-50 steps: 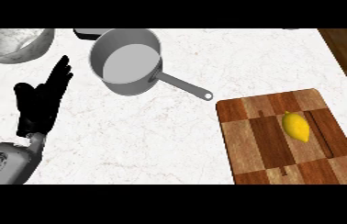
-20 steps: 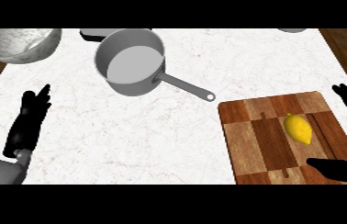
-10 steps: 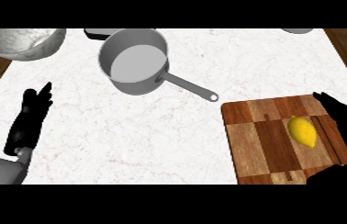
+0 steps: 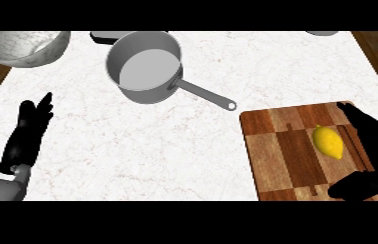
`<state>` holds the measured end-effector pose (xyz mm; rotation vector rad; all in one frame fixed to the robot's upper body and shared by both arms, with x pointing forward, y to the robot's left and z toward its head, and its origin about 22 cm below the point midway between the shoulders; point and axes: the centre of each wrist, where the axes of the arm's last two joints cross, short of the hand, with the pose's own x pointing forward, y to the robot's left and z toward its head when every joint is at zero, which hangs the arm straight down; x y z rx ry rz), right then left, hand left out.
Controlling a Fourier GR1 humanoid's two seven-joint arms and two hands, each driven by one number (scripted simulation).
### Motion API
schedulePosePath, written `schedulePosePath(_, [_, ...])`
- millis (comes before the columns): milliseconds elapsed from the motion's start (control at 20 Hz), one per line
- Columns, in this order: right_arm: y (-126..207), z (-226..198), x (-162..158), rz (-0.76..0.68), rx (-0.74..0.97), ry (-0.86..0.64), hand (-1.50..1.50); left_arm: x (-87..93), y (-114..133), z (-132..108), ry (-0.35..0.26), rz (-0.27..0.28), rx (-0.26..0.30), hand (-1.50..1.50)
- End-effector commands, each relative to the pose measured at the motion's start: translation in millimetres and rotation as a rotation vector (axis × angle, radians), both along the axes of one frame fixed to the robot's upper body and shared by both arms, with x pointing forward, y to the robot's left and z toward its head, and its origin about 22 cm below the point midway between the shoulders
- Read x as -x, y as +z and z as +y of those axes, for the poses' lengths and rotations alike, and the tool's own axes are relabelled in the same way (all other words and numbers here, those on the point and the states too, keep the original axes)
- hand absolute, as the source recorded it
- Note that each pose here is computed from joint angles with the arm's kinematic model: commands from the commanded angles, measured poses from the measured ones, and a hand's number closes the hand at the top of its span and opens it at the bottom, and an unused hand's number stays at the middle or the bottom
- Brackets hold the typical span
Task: Pick the lemon from the cutting board and place it in the pot
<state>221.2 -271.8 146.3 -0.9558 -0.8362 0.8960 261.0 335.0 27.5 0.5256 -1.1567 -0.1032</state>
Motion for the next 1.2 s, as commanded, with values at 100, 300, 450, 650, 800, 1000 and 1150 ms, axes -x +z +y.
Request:
schedulePosePath(100, [-15.0,-11.2,-22.6,0.066,0.036,-0.053,-1.50,6.6,3.1,-2.7,-0.003,-0.001,0.003,0.00])
schedulePosePath(300, [-49.3,12.0,-17.4,0.063,0.039,-0.041,-1.50,2.8,0.2,-8.9,-0.006,-0.015,0.008,0.00])
schedulePosePath(450, [-34.1,-9.1,-15.5,0.036,0.033,-0.037,-1.50,4.3,1.4,-12.3,0.003,-0.009,0.001,0.00])
schedulePosePath(650, [-61.1,-13.9,-46.1,0.050,0.078,-0.045,-1.50,-6.2,-14.1,-1.1,0.003,-0.006,0.007,0.00])
schedulePosePath(800, [-43.4,-23.7,-44.8,0.086,0.070,-0.065,-1.50,-4.0,-5.4,-1.8,-0.009,-0.010,-0.008,0.00])
schedulePosePath(1000, [-65.9,-11.0,-43.4,0.138,0.074,-0.096,-1.50,7.5,-7.4,-6.6,0.008,-0.006,-0.001,0.00])
schedulePosePath(1150, [-73.6,-19.7,-41.6,0.136,0.078,-0.086,-1.50,13.2,11.8,-8.5,-0.018,-0.010,-0.001,0.00])
